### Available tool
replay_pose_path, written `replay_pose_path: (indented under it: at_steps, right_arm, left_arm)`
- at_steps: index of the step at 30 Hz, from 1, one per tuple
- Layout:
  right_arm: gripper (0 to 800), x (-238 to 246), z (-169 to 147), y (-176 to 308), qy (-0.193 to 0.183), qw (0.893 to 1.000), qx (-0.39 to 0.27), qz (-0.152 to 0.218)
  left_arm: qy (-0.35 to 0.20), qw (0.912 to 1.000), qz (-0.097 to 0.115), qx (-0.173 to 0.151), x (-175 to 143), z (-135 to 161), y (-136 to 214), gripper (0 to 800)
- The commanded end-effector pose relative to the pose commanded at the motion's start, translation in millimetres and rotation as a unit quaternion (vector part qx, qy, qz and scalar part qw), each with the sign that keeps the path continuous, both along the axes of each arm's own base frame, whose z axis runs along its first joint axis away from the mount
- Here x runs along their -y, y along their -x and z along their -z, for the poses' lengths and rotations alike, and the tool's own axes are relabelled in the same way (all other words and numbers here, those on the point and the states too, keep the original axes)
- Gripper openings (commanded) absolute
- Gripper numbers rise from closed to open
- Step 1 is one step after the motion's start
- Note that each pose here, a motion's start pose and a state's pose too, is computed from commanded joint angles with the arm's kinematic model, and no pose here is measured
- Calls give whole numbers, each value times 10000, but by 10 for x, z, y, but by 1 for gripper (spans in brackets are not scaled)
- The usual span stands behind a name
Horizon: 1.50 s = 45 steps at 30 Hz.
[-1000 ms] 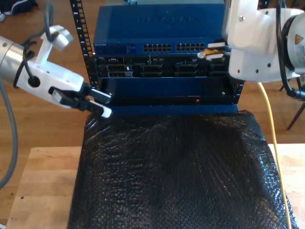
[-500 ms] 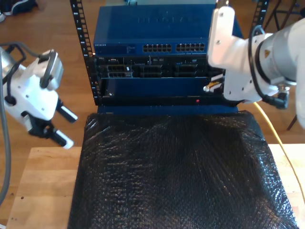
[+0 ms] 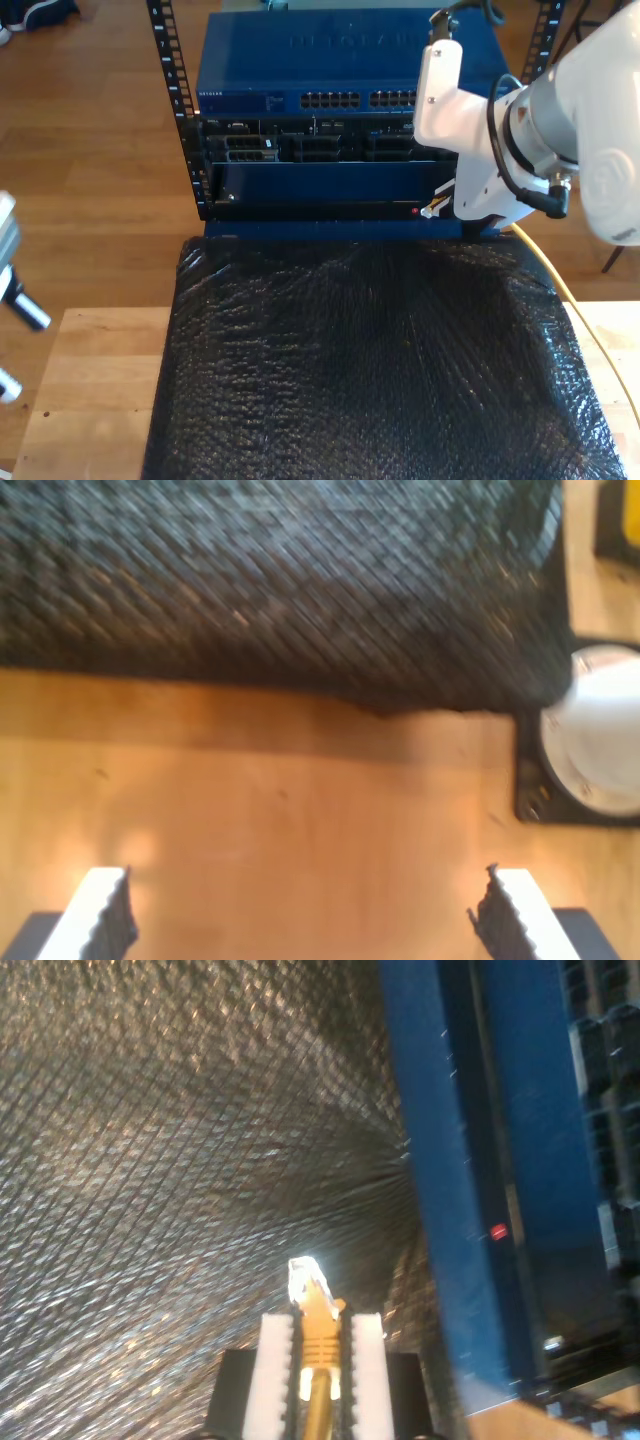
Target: Grab the cable and plug it in
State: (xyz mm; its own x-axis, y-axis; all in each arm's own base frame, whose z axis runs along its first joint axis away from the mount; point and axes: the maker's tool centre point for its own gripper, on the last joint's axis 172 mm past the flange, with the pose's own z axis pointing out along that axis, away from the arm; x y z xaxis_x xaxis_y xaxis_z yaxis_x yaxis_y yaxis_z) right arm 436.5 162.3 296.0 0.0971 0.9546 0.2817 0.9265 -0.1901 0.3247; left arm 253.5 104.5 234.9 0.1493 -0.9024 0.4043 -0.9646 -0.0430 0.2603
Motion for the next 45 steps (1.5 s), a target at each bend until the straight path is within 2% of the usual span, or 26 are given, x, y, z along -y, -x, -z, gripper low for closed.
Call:
replay_pose_path:
  at_steps: [7,17,22,27,32,37,43,45]
  right_arm:
    - [3,60,230,-16,217,9996,-195,61]
    - [3,72,247,0,218,9995,-229,87]
    - [3,73,256,13,211,9994,-240,97]
    - [3,84,256,26,213,9994,-248,103]
    - [3,97,318,70,234,9992,-313,100]
    - [3,105,355,92,246,9991,-341,94]
    - [3,106,349,96,244,9991,-333,94]
    - [3,106,356,96,246,9991,-341,94]
  left_arm:
    - [249,9994,218,81,-287,219,540,800]
    - [843,9937,201,707,-596,439,1245,800]
    - [930,9944,336,376,-531,603,1757,800]
    - [1035,9923,544,402,-347,692,1893,800]
    - [1148,9906,683,277,-214,787,2062,800]
    - [1078,9920,646,123,-174,940,2259,800]
    - [871,9946,493,270,-217,1138,2326,800]
    - [804,9949,522,328,-230,1168,2331,800]
